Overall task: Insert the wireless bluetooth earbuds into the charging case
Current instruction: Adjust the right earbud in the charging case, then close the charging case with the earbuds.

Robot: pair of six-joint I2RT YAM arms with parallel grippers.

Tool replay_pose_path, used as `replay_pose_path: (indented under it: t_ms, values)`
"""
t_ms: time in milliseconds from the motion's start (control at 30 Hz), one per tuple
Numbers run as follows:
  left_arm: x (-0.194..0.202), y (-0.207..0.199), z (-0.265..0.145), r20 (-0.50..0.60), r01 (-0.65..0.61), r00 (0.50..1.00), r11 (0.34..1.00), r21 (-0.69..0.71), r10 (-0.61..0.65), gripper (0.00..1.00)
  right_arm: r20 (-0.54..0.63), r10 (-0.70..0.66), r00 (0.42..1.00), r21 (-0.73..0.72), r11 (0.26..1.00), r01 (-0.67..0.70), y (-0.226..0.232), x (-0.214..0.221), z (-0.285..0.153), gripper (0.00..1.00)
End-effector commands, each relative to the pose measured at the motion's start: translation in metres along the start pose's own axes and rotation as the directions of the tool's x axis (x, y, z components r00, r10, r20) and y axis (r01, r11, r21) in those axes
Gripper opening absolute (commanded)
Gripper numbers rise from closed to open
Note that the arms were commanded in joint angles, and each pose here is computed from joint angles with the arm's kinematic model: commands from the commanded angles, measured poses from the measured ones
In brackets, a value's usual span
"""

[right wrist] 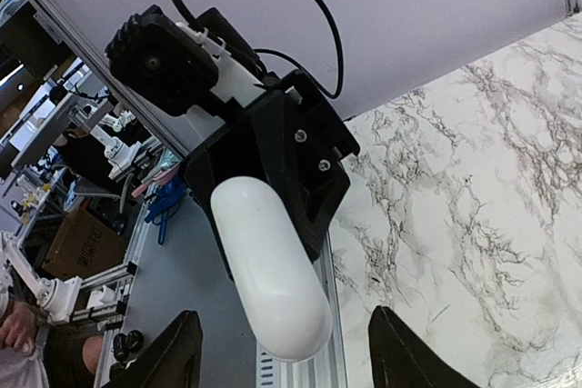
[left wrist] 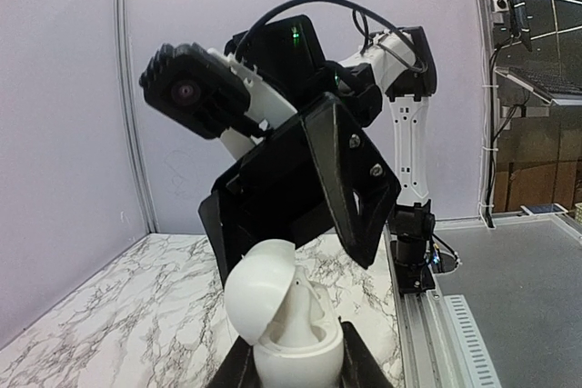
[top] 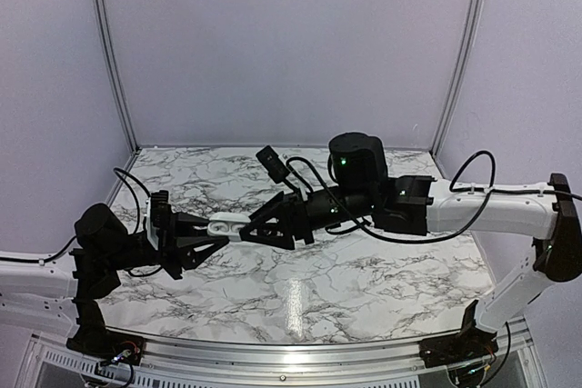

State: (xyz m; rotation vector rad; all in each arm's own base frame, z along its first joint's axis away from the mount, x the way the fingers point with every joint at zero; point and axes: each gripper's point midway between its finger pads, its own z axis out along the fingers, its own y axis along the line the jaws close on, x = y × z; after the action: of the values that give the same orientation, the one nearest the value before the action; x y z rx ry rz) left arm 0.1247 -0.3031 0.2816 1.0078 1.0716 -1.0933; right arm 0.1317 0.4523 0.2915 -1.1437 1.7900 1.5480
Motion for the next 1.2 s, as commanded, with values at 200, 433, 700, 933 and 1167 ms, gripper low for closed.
replay_pose_path:
  t_ms: [200,433,700,933,1167]
  values:
    - [-0.016,0.001,0.007,0.040,0.056,0.998,0.998,0.015,-0.056,0.00,0.025,-0.260,0.965,-0.034,0.965,0.261,0.030,-0.042,-0.003,0.65]
    - [-0.020,0.003,0.008,0.049,0.073,0.996,0.997,0.006,-0.073,0.00,-0.024,-0.271,0.962,-0.024,0.963,0.270,0.025,-0.037,0.006,0.65]
    - [-0.019,0.006,0.009,0.047,0.094,0.995,0.996,-0.010,-0.093,0.00,-0.059,-0.284,0.957,-0.073,0.957,0.280,0.036,-0.027,0.016,0.62]
    - [-0.013,0.024,0.010,0.046,0.161,0.987,0.982,-0.103,-0.157,0.00,-0.092,-0.348,0.933,-0.098,0.935,0.339,0.054,-0.014,0.023,0.53]
    - [-0.013,0.028,0.014,0.045,0.198,0.980,0.974,-0.106,-0.194,0.00,-0.125,-0.357,0.926,-0.061,0.934,0.352,0.046,-0.002,0.025,0.51]
